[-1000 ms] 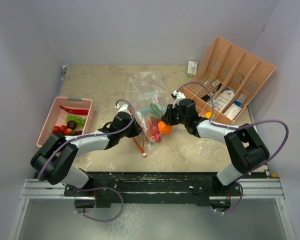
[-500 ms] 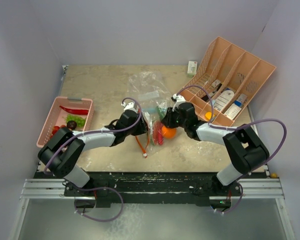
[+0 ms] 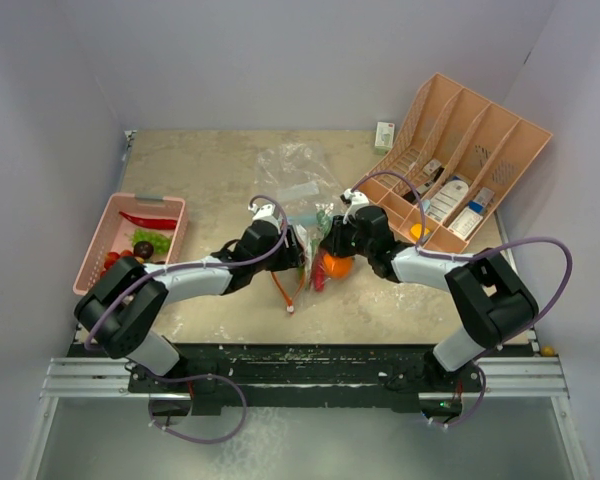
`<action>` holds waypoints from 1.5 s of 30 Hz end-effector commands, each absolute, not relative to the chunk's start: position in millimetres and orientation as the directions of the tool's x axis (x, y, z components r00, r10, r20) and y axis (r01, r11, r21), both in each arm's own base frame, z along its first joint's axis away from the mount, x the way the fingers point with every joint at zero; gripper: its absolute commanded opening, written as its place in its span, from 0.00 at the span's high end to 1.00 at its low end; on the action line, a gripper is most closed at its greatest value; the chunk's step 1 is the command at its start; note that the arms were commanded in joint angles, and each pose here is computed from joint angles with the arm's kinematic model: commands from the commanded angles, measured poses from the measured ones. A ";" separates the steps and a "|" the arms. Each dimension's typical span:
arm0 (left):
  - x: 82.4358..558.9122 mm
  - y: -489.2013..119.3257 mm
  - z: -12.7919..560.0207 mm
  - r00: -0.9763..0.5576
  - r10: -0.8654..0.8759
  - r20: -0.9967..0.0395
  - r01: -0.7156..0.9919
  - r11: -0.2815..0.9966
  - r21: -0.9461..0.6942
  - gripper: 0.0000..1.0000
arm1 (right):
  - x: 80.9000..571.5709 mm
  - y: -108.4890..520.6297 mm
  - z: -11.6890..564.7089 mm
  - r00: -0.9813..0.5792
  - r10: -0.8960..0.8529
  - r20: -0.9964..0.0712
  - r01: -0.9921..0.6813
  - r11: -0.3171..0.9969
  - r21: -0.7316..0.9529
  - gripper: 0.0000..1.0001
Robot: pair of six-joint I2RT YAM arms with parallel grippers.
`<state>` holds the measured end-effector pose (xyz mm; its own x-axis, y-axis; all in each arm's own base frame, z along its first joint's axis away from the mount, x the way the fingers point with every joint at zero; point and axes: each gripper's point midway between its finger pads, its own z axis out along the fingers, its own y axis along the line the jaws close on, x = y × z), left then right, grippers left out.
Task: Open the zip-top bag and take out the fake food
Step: Pick up the fake fruit from the zipper food storage bag.
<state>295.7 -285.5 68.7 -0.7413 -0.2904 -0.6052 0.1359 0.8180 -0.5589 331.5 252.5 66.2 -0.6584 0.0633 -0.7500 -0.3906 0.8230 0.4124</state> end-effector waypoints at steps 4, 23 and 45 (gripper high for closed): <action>292.0 -314.4 78.9 -0.744 -0.266 -0.612 0.251 0.738 -0.626 0.30 | 313.4 255.3 53.3 -0.703 0.038 -0.710 -0.387 0.817 0.428 0.74; 276.3 -331.0 83.1 -0.792 -0.281 -0.542 0.252 0.657 -0.710 0.69 | 313.3 249.8 51.4 -0.703 0.037 -0.711 -0.369 0.835 0.408 0.75; 188.8 -237.6 125.5 -0.853 -0.034 -0.521 0.293 0.795 -0.531 0.64 | 328.0 257.4 40.3 -0.767 0.103 -0.633 -0.257 0.855 0.451 0.87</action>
